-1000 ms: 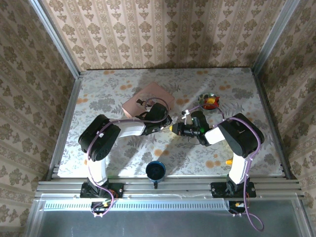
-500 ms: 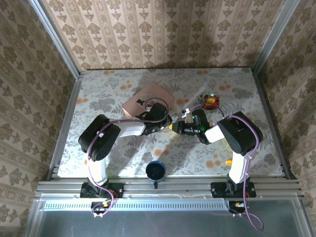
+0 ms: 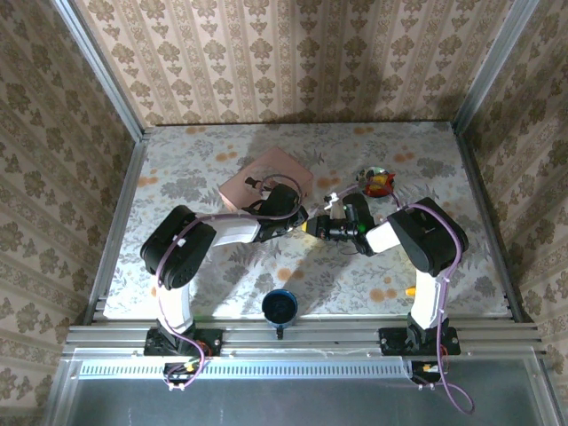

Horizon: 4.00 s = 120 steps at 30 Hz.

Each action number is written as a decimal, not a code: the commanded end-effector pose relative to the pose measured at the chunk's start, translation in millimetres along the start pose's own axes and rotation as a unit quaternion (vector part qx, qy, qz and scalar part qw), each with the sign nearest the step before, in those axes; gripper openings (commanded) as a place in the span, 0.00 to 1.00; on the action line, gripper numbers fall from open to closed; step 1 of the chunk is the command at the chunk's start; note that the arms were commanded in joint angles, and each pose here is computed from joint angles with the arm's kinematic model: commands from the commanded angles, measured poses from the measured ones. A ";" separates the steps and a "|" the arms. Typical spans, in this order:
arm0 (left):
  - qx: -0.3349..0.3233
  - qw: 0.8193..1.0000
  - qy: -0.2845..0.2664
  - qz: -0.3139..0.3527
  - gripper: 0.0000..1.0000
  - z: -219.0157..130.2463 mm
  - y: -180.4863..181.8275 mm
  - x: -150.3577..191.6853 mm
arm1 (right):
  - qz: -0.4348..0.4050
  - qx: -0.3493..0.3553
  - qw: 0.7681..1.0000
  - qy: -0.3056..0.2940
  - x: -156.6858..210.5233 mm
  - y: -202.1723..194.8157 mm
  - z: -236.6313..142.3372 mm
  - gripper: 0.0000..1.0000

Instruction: Unlock the padlock with the key

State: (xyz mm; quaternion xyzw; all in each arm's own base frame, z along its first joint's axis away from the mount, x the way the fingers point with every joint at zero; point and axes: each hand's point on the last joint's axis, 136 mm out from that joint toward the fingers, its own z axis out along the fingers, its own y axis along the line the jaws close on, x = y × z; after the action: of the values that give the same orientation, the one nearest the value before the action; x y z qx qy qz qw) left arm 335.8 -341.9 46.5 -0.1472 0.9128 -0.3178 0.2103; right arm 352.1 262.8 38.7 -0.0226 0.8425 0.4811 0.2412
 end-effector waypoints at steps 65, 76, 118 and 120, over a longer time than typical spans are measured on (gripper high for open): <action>-0.011 0.999 0.024 -0.019 0.00 -10.8 22.9 13.0 | -0.053 0.071 0.995 -0.038 5.4 2.1 -20.0 0.23; -0.016 0.999 0.033 -0.026 0.00 -14.2 21.8 12.6 | -0.202 0.251 0.947 0.010 24.2 5.9 -41.3 0.28; -0.003 0.998 0.042 -0.042 0.00 -23.0 18.5 6.7 | -0.396 0.380 0.835 0.042 38.9 11.0 -15.9 0.48; -0.003 0.998 0.041 -0.043 0.00 -23.7 19.0 6.8 | -0.386 0.372 0.843 0.042 42.0 12.1 -20.8 0.48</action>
State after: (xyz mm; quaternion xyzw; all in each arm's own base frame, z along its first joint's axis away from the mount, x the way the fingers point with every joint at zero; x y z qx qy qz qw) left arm 333.0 -318.1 47.3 -0.1615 0.9128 -0.3209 0.1942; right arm 325.5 257.3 45.2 -0.2507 0.8872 -0.0255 0.3866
